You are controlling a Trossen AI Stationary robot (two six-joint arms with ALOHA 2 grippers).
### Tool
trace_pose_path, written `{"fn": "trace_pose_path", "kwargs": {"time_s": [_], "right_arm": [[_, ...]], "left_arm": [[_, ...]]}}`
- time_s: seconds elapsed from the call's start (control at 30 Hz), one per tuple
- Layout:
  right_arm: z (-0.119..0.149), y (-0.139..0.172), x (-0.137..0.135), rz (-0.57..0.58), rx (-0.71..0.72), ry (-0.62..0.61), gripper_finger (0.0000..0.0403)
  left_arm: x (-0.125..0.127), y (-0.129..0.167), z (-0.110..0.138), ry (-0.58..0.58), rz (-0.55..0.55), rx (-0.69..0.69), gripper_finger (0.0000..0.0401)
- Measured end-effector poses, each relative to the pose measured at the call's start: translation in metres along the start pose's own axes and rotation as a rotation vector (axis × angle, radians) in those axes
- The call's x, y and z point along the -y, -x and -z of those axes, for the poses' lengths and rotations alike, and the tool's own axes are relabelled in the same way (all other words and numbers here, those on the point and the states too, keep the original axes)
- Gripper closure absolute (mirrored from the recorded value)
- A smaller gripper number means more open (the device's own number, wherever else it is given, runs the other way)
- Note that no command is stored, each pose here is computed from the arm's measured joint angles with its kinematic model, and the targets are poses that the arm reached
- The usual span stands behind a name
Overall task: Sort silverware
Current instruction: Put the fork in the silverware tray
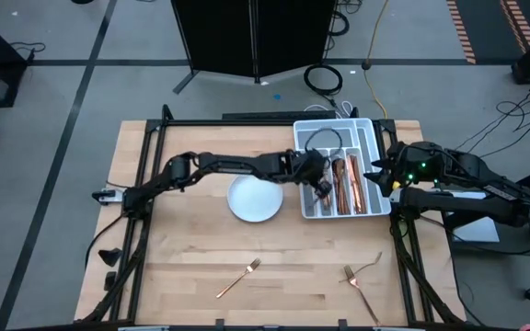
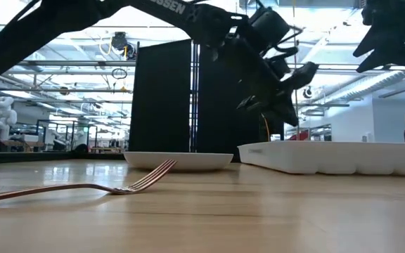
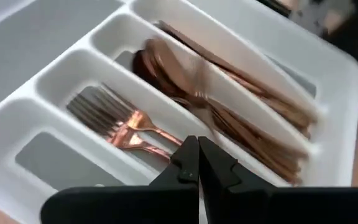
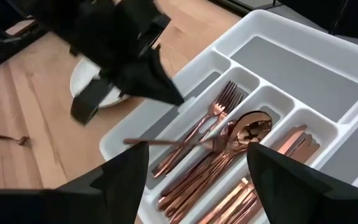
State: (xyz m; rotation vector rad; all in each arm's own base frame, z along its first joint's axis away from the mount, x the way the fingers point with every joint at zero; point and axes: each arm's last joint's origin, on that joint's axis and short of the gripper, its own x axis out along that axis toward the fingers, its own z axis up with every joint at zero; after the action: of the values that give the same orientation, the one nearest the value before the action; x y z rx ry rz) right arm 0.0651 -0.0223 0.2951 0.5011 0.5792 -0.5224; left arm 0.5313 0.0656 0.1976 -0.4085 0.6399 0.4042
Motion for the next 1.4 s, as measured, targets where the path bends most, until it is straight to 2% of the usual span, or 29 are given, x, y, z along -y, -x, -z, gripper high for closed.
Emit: {"fn": "trace_pose_path", "kwargs": {"time_s": [0.13,0.2,0.33,0.47,0.53,0.63,0.8,0.93,1.13,1.23,1.4], "right_arm": [[0.0,0.0,0.0,0.001,-0.003,0.027,0.014],[0.001,0.0,0.001,0.006,-0.012,0.041,0.014],[0.003,0.0,0.002,0.015,-0.032,0.076,0.014],[0.003,0.0,0.002,0.015,-0.034,0.091,0.014],[0.003,0.0,0.002,0.015,-0.034,0.097,0.014],[0.003,0.0,0.002,0.015,-0.033,0.101,0.014],[0.003,0.0,0.002,0.014,-0.027,0.076,0.014],[0.003,0.0,0.002,0.017,-0.025,0.052,0.014],[0.002,0.0,0.001,0.015,-0.021,0.016,0.014],[0.001,-0.001,0.001,0.012,-0.016,0.003,0.014],[0.0,-0.001,0.0,0.006,-0.003,-0.017,0.014]], "left_arm": [[-0.017,0.002,-0.012,0.222,0.028,-0.01,0.04],[-0.021,0.001,-0.014,0.246,0.085,-0.036,0.04],[-0.008,0.002,-0.01,0.103,0.174,-0.055,0.04],[0.018,0.007,0.0,0.024,0.221,-0.046,0.0374],[0.026,0.004,0.007,-0.05,0.182,-0.022,0.0351],[0.03,-0.003,0.019,-0.101,0.112,-0.027,0.0311],[0.039,-0.018,0.034,-0.15,0.101,0.011,0.0242],[0.042,-0.034,0.053,-0.2,0.054,-0.003,0.0203],[0.051,-0.042,0.069,-0.342,0.029,0.002,0.0189],[0.05,-0.046,0.074,-0.349,-0.016,-0.002,0.0189],[0.049,-0.05,0.078,-0.347,0.026,-0.027,0.0189]]}}
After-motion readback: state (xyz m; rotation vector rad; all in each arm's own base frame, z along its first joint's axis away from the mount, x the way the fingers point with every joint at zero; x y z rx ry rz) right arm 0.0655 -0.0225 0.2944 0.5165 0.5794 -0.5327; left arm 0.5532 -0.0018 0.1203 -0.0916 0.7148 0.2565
